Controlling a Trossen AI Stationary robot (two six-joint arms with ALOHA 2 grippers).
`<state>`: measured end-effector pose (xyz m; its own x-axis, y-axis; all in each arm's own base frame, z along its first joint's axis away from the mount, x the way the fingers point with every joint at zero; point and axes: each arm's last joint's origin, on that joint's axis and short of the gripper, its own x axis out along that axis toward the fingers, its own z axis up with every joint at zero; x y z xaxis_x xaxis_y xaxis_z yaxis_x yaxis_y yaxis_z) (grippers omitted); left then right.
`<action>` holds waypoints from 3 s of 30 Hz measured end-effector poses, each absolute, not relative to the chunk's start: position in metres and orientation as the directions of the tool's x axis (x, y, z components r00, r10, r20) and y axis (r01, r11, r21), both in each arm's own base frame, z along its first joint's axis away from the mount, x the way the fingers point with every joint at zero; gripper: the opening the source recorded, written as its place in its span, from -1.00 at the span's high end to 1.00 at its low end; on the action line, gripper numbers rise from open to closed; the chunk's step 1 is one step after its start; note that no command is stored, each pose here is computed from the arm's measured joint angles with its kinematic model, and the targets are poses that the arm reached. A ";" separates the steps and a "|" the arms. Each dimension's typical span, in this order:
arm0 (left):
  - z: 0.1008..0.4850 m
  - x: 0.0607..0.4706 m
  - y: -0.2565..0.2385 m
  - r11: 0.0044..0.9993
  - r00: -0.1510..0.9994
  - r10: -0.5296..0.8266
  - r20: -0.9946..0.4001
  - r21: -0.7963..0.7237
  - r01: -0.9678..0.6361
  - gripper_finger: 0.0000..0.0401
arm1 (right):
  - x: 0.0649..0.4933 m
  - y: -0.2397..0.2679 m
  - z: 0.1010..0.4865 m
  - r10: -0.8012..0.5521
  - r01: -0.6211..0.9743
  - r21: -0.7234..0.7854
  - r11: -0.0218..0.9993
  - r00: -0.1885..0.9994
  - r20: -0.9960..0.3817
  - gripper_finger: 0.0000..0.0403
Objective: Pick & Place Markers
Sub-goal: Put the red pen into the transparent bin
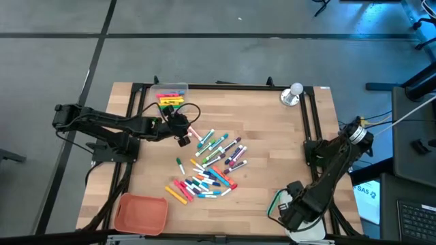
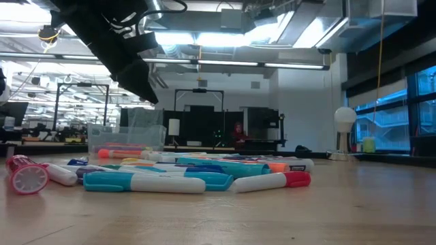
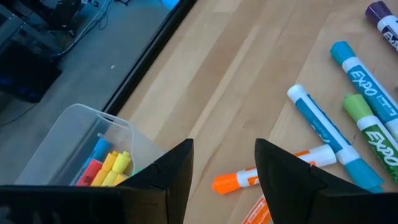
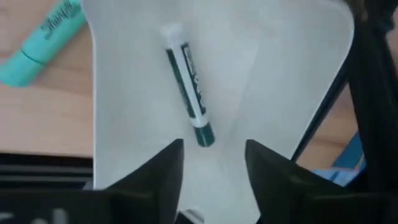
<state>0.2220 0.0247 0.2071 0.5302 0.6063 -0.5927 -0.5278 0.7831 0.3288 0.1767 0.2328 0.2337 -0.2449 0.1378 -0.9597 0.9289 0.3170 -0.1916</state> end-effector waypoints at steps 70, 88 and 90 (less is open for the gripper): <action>0.203 0.222 0.028 0.863 0.563 0.474 -0.677 0.233 -0.448 0.17 | 0.325 0.038 0.228 -0.069 0.427 -0.039 0.904 0.056 -0.996 0.69; 0.207 0.225 0.029 0.850 0.586 0.505 -0.633 0.248 -0.465 0.17 | 0.214 0.193 0.291 0.068 0.862 -0.197 0.467 -0.256 -0.964 0.69; 0.207 0.225 0.029 0.850 0.586 0.505 -0.633 0.247 -0.466 0.17 | 0.208 0.206 0.286 0.070 0.875 -0.231 0.426 -0.286 -0.956 0.69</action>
